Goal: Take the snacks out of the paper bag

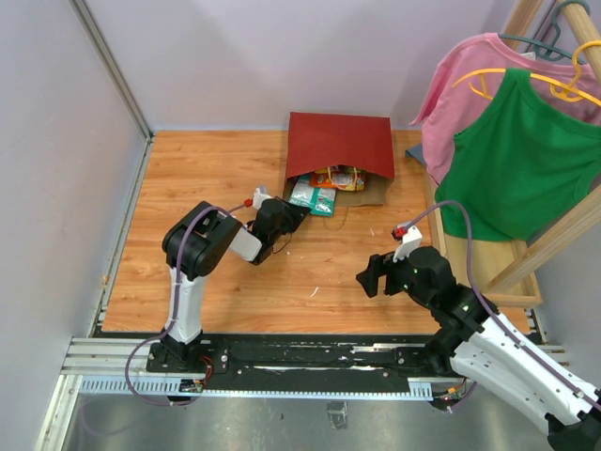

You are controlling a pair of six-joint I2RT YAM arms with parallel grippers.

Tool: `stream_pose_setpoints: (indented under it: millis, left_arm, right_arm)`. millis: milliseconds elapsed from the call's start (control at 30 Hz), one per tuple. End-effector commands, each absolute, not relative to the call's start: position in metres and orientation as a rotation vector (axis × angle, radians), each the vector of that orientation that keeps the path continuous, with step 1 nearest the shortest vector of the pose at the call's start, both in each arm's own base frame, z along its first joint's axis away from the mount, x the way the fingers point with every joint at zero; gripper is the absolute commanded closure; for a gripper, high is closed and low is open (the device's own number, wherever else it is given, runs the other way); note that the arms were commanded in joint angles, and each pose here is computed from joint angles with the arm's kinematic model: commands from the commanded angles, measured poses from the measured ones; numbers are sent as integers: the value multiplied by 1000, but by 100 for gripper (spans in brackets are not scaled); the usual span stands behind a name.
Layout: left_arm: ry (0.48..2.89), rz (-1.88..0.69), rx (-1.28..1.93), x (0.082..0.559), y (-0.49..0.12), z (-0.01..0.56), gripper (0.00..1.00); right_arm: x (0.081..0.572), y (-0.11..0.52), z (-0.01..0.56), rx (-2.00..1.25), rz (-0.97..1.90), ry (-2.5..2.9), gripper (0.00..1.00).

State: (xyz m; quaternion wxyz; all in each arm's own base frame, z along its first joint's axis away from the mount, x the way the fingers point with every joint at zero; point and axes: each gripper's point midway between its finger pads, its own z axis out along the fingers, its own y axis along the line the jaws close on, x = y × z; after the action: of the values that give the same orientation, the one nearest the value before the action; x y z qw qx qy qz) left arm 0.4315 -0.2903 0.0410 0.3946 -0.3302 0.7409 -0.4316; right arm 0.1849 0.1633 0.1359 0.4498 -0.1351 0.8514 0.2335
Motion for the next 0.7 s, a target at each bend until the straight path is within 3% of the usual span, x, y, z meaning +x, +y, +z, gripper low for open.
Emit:
stream_pose_setpoints:
  millis: [0, 667]
  left_arm:
    - [1819, -1061, -739, 434, -286, 70, 100]
    - [1765, -1144, -699, 339, -233, 115, 100]
  right_arm:
    - [184, 157, 131, -315, 562, 2126, 17]
    - [183, 156, 129, -323, 552, 2137, 17]
